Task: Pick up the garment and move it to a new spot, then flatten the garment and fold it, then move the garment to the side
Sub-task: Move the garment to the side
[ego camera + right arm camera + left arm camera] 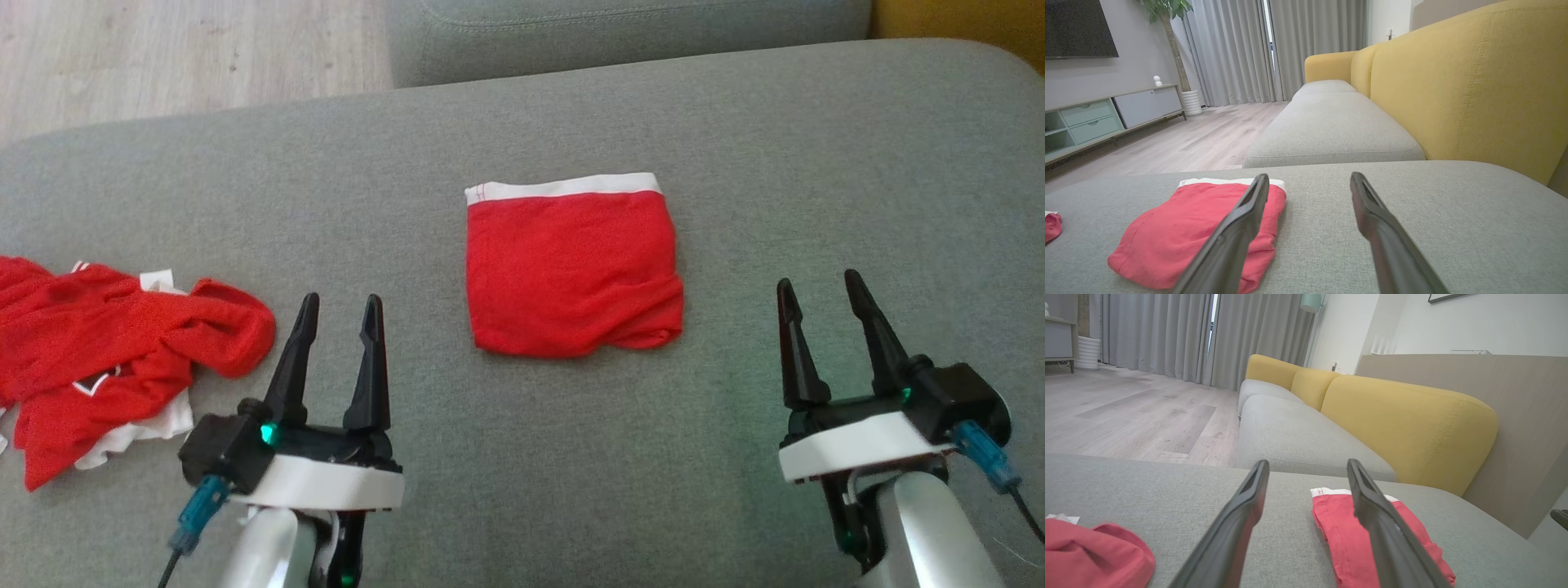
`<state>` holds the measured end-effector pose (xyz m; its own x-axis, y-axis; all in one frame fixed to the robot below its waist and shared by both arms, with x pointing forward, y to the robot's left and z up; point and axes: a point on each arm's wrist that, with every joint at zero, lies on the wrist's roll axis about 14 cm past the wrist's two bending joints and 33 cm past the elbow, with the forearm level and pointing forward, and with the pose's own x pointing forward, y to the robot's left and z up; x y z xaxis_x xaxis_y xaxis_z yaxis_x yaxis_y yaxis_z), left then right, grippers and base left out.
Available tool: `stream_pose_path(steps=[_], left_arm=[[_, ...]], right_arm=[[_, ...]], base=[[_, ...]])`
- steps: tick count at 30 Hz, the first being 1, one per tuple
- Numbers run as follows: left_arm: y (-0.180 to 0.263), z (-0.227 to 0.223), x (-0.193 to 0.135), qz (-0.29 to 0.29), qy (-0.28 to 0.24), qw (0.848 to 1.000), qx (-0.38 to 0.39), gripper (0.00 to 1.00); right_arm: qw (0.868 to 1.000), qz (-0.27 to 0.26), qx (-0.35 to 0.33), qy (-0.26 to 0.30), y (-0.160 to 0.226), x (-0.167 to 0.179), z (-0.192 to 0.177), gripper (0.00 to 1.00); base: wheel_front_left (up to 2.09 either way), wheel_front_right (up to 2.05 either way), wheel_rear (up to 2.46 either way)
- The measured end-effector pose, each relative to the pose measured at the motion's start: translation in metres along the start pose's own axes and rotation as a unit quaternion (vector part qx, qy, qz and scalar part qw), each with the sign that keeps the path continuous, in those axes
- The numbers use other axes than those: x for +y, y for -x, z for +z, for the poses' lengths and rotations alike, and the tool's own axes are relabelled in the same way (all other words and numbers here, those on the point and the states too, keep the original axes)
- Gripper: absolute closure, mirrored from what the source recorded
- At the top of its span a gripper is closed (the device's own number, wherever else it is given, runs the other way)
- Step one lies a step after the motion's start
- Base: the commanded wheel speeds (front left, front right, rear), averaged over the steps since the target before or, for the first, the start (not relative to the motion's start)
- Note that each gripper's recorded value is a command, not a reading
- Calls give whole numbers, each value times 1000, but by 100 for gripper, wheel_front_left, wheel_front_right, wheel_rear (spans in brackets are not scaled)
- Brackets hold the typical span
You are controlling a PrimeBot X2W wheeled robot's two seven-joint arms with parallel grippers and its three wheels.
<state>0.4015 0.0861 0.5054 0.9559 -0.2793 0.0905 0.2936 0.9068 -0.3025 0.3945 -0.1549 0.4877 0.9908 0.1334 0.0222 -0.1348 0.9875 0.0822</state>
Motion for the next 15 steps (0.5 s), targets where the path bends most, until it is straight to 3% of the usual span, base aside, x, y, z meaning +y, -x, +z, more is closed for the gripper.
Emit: stream_pose_path(steps=[8,15], left_arm=[[1,-8,7,9,2,1000,11,0],[-3,-12,19,23,1,1000,17,0]], right_arm=[[999,11,28,19,-11,4,-19,0],[995,37,88,28,-49,16,-46,0]], base=[[0,0,0],[0,0,0]])
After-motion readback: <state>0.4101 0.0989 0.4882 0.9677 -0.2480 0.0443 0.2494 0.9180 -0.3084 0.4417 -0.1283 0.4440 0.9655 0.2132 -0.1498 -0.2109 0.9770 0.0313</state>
